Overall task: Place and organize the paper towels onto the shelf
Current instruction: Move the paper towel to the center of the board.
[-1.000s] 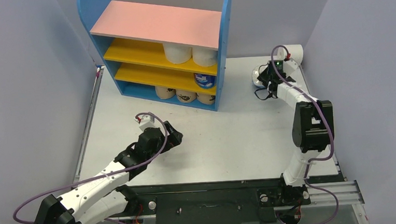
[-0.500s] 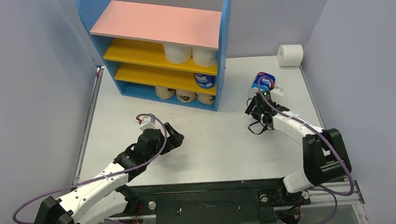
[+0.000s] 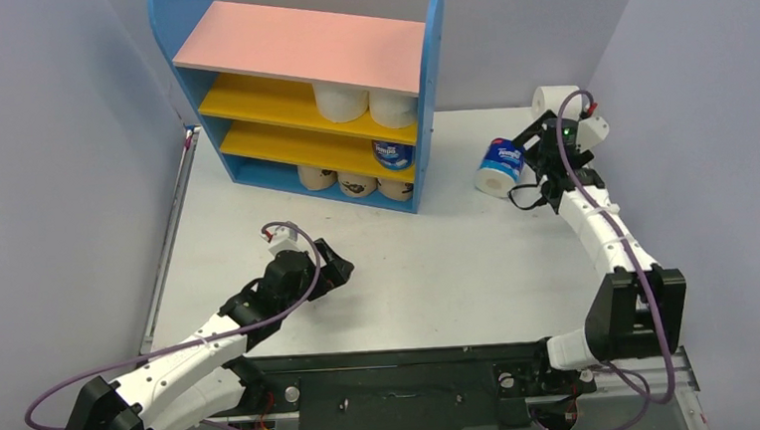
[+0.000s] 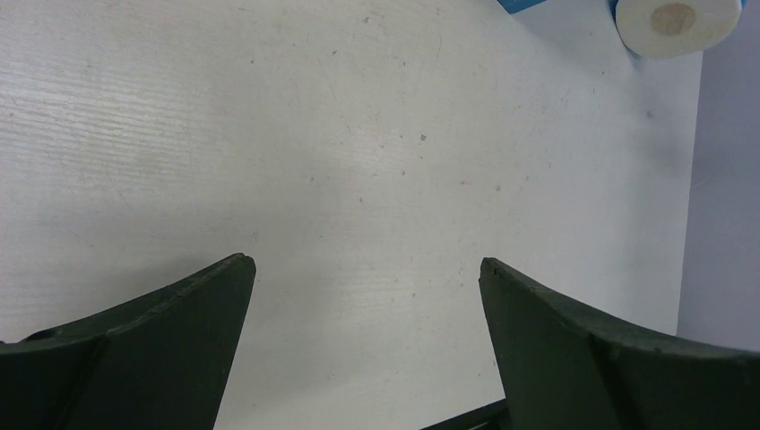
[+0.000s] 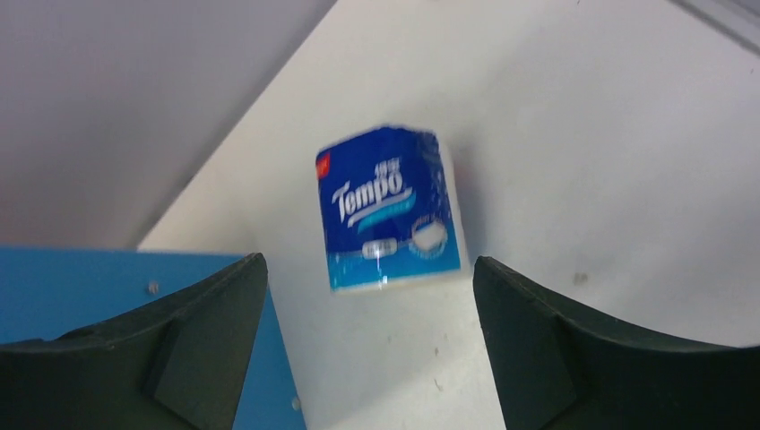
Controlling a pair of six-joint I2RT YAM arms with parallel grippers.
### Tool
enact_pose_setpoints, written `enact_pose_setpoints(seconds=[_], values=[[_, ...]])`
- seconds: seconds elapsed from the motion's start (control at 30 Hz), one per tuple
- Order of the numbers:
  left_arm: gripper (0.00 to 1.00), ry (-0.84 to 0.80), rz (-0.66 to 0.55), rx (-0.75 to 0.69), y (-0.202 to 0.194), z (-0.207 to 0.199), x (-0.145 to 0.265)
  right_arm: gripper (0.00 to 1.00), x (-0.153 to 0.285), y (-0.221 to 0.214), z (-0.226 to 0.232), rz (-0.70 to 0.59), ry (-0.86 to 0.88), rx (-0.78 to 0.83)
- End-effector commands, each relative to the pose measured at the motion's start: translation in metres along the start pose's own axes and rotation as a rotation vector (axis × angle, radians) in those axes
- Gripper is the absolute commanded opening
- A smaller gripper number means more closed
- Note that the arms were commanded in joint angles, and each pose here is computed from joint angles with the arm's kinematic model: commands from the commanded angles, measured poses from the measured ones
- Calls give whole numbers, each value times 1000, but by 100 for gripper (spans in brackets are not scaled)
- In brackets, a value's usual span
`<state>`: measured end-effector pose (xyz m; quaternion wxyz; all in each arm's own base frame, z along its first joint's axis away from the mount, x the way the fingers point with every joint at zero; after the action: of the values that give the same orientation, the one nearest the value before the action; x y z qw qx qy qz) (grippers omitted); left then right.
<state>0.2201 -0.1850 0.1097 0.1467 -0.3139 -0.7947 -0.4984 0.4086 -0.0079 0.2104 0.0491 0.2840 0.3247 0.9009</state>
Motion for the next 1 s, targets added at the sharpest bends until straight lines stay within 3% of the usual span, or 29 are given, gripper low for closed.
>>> enact_pose_setpoints(seconds=[0.0, 0.4, 0.63, 0.97], values=[[96, -46, -34, 21, 13, -15, 0, 81, -41, 45, 16, -78, 3, -121], [96, -93, -63, -4, 16, -20, -3, 76, -149, 75, 44, -52, 61, -165], [97, -72, -97, 9, 19, -16, -9, 69, -204, 43, 45, 74, 64, -156], [97, -52, -56, 7, 12, -15, -19, 66, -198, -13, 30, 186, 62, -85]])
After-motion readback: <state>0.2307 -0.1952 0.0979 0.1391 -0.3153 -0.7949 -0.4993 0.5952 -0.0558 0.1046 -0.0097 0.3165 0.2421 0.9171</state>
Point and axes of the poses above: each gripper's point midway between its finger pads, its own x axis back along the fingers, its own z axis along the line the jaws close on, y = z × x, the point moved 1 cm from there along x, back along the fingers, and after that the axes turned 13 degrees about -x, right-handed, at the moved point
